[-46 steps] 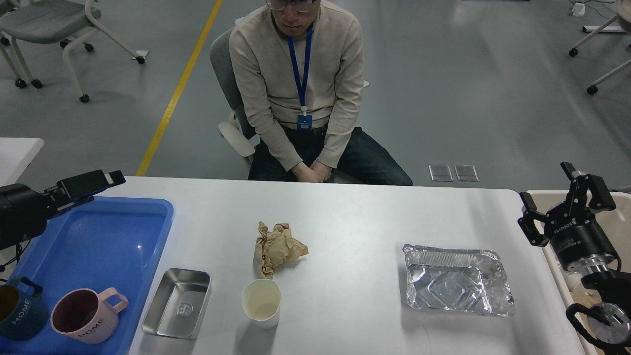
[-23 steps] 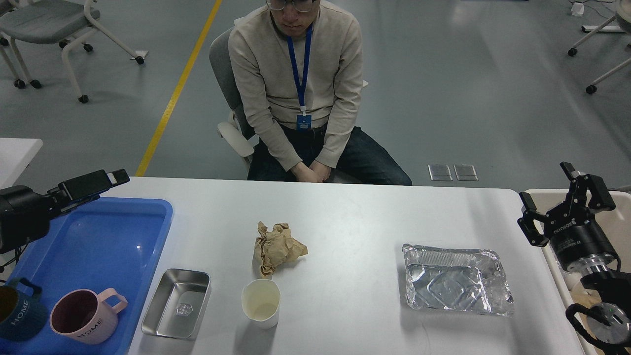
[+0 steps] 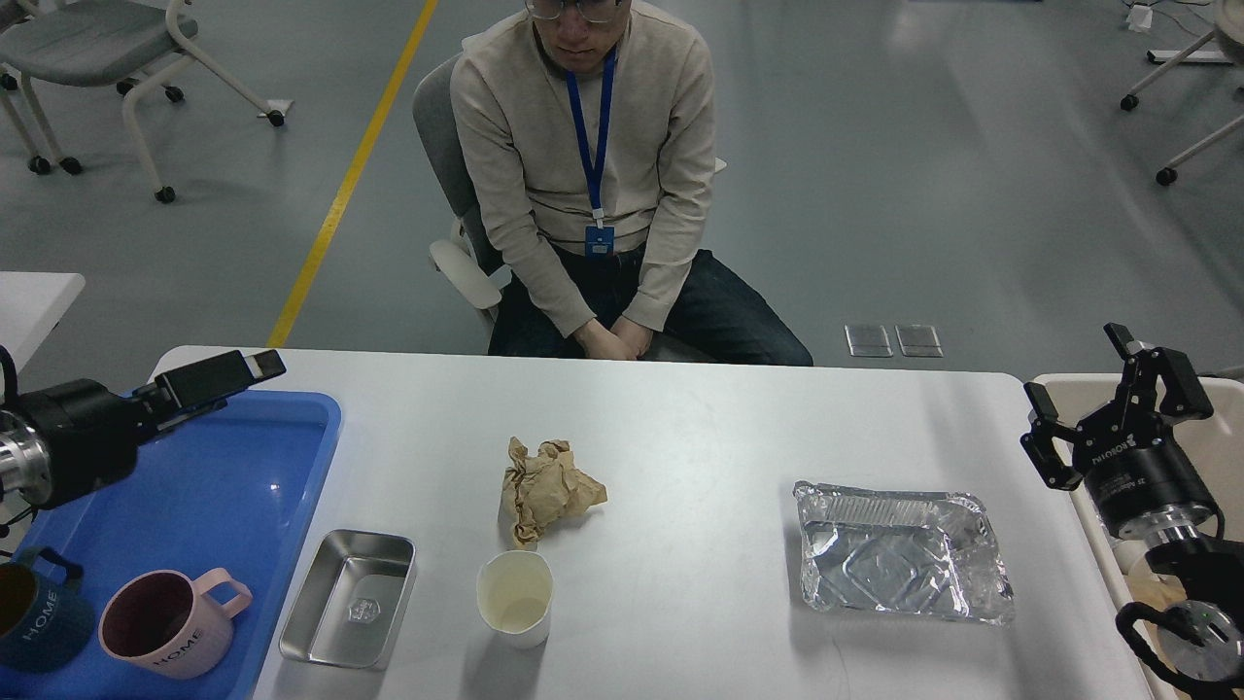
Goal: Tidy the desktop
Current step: 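Reach the left gripper to the small steel dish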
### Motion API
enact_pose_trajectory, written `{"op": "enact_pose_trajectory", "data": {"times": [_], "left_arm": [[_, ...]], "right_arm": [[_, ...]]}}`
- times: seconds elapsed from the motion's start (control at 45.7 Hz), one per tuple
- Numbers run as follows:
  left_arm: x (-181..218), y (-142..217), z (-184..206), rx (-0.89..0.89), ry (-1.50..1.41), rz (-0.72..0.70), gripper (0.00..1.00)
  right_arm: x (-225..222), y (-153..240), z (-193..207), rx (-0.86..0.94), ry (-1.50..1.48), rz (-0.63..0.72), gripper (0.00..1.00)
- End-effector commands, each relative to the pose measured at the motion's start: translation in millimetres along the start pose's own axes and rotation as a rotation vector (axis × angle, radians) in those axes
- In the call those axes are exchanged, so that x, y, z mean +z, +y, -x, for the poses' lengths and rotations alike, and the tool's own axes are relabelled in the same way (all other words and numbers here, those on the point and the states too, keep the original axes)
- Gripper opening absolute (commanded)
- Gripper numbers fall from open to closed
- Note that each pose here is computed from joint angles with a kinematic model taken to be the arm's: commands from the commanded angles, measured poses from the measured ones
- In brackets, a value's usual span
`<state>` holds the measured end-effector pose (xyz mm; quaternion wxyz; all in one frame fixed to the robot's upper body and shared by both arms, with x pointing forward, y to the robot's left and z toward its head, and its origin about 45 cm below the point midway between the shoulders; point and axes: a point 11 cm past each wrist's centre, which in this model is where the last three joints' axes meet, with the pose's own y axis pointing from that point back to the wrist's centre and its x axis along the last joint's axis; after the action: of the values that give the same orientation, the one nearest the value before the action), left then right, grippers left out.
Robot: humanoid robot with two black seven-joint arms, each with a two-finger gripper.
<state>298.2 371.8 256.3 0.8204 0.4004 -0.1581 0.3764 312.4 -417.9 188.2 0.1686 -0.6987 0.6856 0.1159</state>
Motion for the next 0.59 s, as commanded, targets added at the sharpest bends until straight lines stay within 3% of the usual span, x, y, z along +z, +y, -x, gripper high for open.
{"op": "enact_pose_trajectory", "data": {"times": [0.0, 0.11, 0.285, 0.57], "left_arm": [[-3.4, -11.4, 27.8, -0.064, 0.044, 0.018, 0.96], [-19.3, -18.4, 61.7, -0.136, 0.099, -0.022, 0.96], [-51.2, -12.7, 68.9, -0.132, 0.127, -0.099, 0.96], [-65.5, -16.6, 91.2, -0.183, 0.145, -0.143, 0.96]], "right_arm": [[0.7, 1.2, -1.3, 0.004, 0.0, 0.002, 1.0], [0.7, 1.2, -1.3, 0.004, 0.0, 0.002, 1.0], [1.6, 1.2, -0.8, 0.004, -0.003, 0.002, 1.0], [2.5, 0.6, 1.5, 0.0, -0.008, 0.001, 1.0]]}}
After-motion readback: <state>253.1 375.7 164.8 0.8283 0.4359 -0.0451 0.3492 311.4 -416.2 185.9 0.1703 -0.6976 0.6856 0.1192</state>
